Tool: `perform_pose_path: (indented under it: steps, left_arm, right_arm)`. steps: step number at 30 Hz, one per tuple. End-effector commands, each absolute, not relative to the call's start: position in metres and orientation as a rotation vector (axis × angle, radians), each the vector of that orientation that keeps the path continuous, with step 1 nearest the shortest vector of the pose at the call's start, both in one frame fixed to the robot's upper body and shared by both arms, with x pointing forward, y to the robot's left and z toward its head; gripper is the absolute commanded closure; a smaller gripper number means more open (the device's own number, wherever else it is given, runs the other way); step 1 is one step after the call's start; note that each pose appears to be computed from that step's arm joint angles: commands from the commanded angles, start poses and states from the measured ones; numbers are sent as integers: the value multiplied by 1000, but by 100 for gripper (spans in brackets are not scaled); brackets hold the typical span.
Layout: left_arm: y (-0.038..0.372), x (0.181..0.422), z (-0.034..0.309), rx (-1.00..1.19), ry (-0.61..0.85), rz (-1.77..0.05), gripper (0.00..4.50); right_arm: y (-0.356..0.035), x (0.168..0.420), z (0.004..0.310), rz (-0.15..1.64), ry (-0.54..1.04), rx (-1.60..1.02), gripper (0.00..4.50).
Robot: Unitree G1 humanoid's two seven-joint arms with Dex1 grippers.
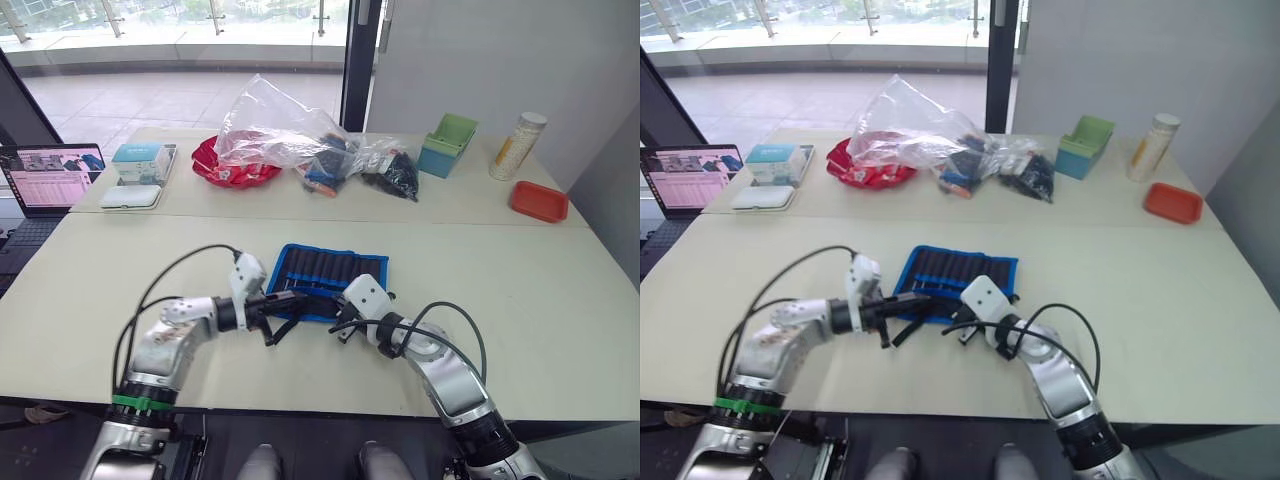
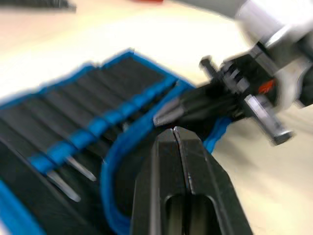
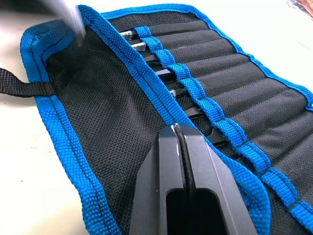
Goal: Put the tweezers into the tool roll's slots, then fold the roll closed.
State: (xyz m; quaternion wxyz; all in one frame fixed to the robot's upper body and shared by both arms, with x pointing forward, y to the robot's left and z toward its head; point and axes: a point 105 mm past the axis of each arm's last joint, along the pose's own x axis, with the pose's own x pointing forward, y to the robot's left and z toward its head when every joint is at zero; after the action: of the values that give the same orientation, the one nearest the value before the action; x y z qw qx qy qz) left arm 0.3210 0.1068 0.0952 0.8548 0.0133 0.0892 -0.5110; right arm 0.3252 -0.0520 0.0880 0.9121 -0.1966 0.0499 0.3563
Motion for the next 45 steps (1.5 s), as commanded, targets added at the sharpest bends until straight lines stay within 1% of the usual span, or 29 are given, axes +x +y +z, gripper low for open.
perform_pose_path:
  steps: [1, 2, 4, 6, 11, 12, 16, 19, 23, 26, 29, 33, 37, 41, 43, 45]
  left_arm:
    - [107, 334, 94, 72, 137, -982, 448]
    - [106, 338, 87, 69, 141, -947, 448]
    - [105, 335, 66, 86, 177, -916, 448]
    - [106, 331, 56, 61, 199, -902, 448]
    - [105, 329, 46, 30, 230, -879, 448]
    - [101, 328, 46, 24, 229, -886, 448]
    - [93, 325, 44, 17, 241, -906, 448]
    - [90, 324, 42, 16, 255, -909, 448]
    - [92, 324, 39, 32, 290, -895, 448]
    - [98, 329, 34, 85, 350, -849, 448]
    - [99, 329, 32, 100, 381, -854, 448]
    - [103, 332, 32, 93, 406, -810, 448]
    - [106, 334, 32, 58, 418, -780, 448]
    - [112, 336, 32, 24, 426, -751, 448]
    - [112, 335, 34, 22, 412, -764, 448]
    - [108, 334, 46, -2, 354, -798, 448]
  right_arm:
    - [-53, 325, 90, 722, 101, -393, 450]
    - [-51, 323, 93, 730, 86, -386, 450]
    - [-47, 319, 98, 741, 59, -394, 450]
    - [-45, 317, 100, 740, 46, -391, 450]
    - [-42, 318, 99, 720, 26, -467, 450]
    - [-39, 317, 103, 716, 8, -455, 450]
    - [-19, 314, 121, 748, -71, -401, 450]
    - [-7, 316, 117, 750, -53, -396, 450]
    - [-19, 326, 93, 662, 81, -448, 450]
    - [-41, 328, 85, 592, 144, -452, 450]
    - [-65, 331, 80, 517, 189, -458, 450]
    - [-90, 328, 81, 456, 211, -455, 450]
    - [-108, 317, 80, 430, 233, -442, 450]
    - [-111, 311, 78, 426, 240, -424, 450]
    - [-108, 311, 78, 429, 236, -418, 450]
    - [-104, 313, 85, 432, 200, -398, 450]
